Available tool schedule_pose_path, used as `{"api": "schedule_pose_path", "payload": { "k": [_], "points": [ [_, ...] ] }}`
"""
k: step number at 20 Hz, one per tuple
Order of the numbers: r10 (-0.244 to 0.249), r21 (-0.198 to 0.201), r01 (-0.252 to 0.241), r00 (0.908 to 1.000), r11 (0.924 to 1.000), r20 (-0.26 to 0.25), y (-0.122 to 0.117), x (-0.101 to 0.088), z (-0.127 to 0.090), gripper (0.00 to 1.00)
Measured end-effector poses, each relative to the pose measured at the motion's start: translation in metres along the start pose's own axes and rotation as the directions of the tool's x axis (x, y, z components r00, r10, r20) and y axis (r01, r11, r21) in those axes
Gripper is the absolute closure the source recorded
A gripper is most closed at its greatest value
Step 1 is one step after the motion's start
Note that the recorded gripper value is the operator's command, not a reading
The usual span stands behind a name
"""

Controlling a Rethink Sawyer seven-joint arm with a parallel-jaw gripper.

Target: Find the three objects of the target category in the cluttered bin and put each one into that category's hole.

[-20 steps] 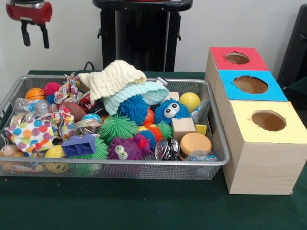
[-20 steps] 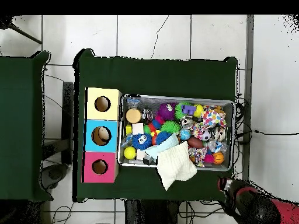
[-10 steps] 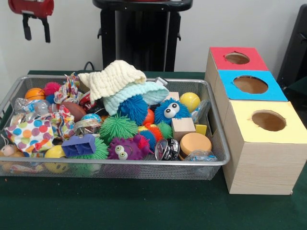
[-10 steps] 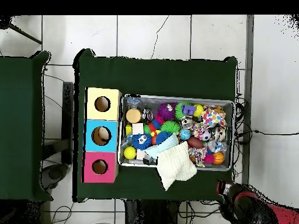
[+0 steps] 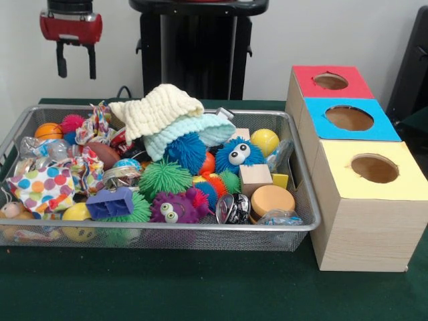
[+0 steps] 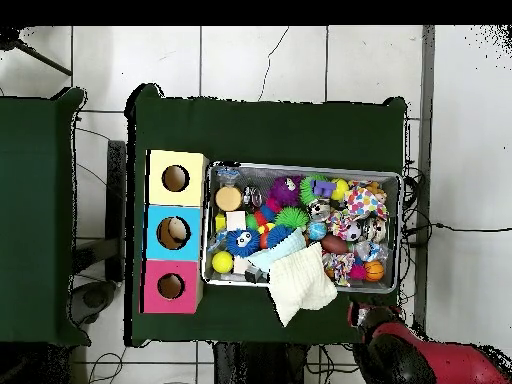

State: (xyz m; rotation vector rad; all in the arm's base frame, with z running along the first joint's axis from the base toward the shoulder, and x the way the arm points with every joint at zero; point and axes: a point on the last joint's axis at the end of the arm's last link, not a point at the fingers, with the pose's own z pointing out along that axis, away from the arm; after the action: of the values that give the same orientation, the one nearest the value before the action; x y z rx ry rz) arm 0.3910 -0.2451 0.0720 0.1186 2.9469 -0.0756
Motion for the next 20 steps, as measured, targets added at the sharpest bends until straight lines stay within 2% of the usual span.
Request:
{"api": "schedule_pose_path", "payload": {
  "k": [5,11,19,20],
  "points": [
    [-0.012,-0.014,0.012,0.9995,0.9998,0.029,0.01,0.004,0.008,0.0],
    [0.0,-0.027,0.0,0.9999,0.9996,0.012,0.015,0.015,0.015,0.0],
    [0.054,-0.022,-0.054,0.9985,0.9983,0.006,-0.004,0.028,0.015,0.0],
    [0.073,-0.021,-0.072,0.9974,0.9971,0.002,-0.01,0.034,0.014,0.0]
  ]
}}
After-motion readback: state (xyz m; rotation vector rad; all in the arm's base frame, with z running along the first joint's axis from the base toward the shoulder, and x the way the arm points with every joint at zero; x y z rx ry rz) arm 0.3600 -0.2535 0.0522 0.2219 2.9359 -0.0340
